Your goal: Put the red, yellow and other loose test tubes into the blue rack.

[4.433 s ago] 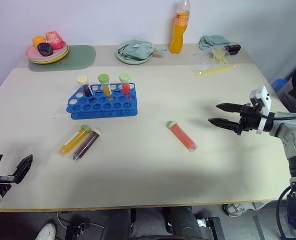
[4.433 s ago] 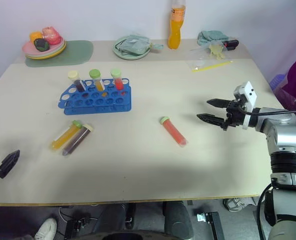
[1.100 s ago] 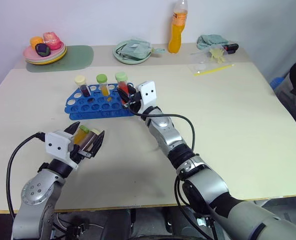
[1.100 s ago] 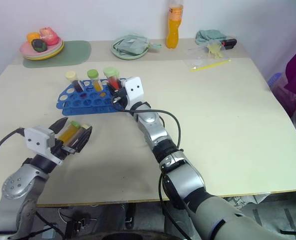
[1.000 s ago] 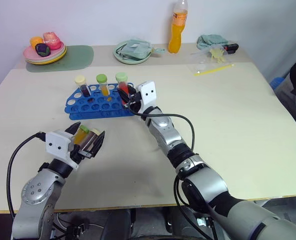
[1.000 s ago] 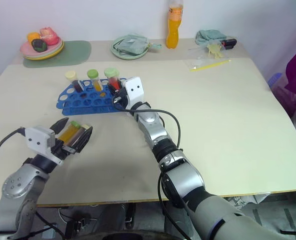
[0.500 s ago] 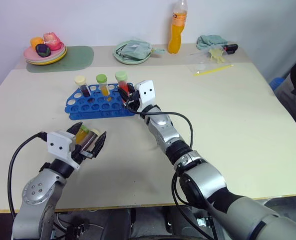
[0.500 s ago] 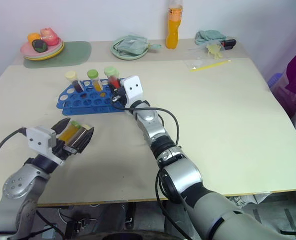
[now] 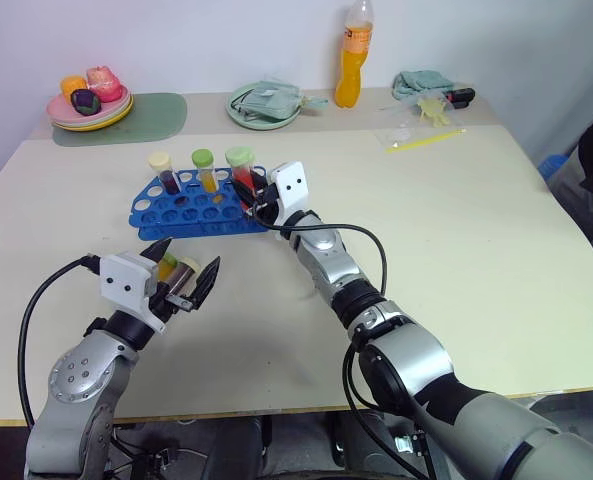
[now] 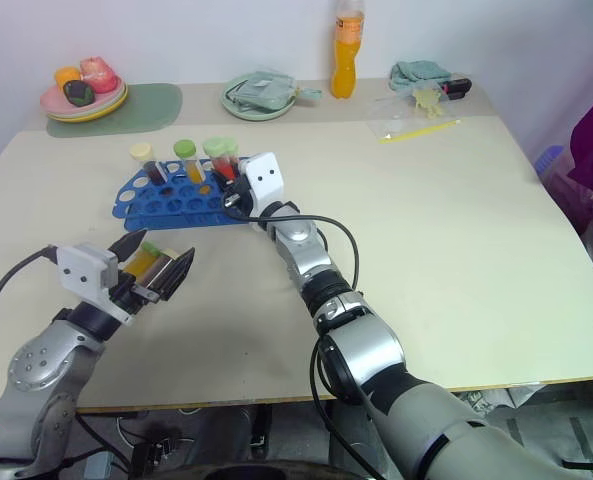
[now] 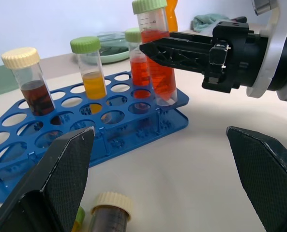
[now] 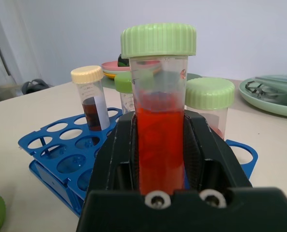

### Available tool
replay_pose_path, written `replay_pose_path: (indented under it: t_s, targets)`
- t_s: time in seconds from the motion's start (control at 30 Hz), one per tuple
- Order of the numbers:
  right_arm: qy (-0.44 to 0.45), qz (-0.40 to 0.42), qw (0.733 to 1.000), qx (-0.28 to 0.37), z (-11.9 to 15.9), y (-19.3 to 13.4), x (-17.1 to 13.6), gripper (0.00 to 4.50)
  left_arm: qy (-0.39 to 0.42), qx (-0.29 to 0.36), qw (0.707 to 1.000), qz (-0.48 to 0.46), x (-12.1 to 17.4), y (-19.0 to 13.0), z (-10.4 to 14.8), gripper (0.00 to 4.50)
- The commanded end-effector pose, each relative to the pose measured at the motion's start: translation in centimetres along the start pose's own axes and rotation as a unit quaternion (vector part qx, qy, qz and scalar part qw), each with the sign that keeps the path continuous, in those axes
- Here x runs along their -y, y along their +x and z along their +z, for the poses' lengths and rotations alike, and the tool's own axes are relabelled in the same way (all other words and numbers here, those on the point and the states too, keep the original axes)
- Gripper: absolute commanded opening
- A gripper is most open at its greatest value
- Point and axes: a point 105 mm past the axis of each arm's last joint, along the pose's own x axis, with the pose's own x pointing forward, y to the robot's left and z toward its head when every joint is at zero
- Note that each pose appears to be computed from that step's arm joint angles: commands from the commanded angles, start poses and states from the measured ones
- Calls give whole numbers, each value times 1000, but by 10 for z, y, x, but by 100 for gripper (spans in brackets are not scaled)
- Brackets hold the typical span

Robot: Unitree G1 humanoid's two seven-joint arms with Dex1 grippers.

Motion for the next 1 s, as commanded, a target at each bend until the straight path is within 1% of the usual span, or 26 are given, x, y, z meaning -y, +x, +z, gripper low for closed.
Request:
replay_pose_path:
  t_s: [0.03, 0.23, 0.47, 0.63, 0.67, 0.7, 0.73, 0.77, 0.8, 0.83, 0.93, 1.0]
  targets:
    - [18, 14, 1000, -8, 0, 13, -27, 81, 14, 25, 1000, -3, 3, -1, 18, 450]
    - [-1, -18, 1000, -8, 2, 16, -22, 81, 13, 26, 1000, -3, 4, 1, 21, 450]
    - [-3, -3, 1000, -9, -3, 14, -28, 81, 13, 25, 1000, -2, 3, 1, 21, 450]
    - [23, 23, 999, -10, -10, 7, -29, 81, 11, 24, 1000, 0, 1, 0, 19, 450]
    - [29, 27, 999, -9, -11, 6, -29, 180, 11, 23, 1000, 1, 1, -1, 18, 450]
    - [28, 26, 999, -6, -11, 5, -27, 221, 11, 21, 1000, 1, 0, -2, 17, 450]
    - [27, 25, 999, -4, -10, 4, -27, 272, 11, 21, 1000, 1, 0, -2, 16, 450]
    - [22, 17, 999, 15, -3, 4, -22, 330, 10, 19, 1000, 4, -1, -2, 15, 450]
    - [16, 10, 999, 41, 8, 4, -18, 373, 11, 18, 1000, 10, -3, -2, 15, 450]
    - [9, 3, 997, 72, 22, 3, -13, 428, 12, 18, 1000, 20, -6, -3, 15, 450]
    - [-6, 13, 993, 118, 47, -4, -6, 428, 6, 22, 999, 43, -15, -3, 23, 450]
    - [-34, 43, 991, 122, 54, -14, -2, 428, 0, 19, 999, 49, -21, -1, 31, 450]
